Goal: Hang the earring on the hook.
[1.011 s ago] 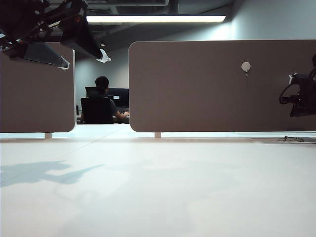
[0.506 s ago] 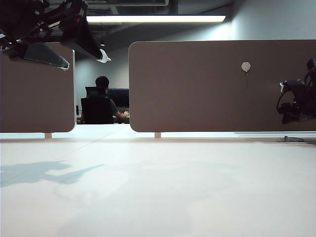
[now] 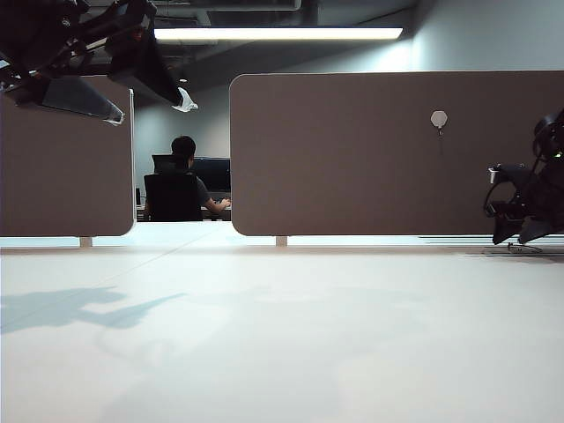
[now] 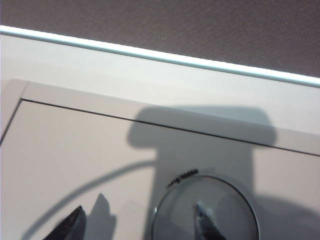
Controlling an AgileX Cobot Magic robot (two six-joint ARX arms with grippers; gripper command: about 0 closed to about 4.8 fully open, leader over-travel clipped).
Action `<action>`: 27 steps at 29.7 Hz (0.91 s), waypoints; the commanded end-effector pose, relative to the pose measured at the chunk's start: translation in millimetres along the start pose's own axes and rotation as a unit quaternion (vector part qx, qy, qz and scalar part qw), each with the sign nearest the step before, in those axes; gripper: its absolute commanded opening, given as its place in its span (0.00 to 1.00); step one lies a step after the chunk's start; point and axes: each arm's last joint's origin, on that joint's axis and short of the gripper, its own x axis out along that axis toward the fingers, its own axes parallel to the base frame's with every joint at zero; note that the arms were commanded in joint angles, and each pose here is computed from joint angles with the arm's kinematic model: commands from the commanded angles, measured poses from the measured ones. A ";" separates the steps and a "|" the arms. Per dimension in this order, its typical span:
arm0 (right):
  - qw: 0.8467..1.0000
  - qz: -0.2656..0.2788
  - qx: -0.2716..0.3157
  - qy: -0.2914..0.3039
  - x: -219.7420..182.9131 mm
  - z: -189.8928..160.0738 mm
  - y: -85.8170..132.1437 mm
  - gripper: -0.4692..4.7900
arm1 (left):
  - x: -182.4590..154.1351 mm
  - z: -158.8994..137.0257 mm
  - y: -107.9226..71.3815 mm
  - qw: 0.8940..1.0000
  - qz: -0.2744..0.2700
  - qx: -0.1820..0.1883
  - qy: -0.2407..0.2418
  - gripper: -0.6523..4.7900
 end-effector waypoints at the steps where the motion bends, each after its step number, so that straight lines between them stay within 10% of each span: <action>1: 1.000 -0.014 -0.006 -0.009 5.3 1.9 4.8 0.61 | -0.5 3.5 0.1 1.000 0.002 0.003 -0.010 1.00; 27: 1.000 0.000 0.026 0.013 12.0 -6.0 8.5 0.61 | -0.5 3.5 0.1 1.000 0.002 0.003 -0.010 1.00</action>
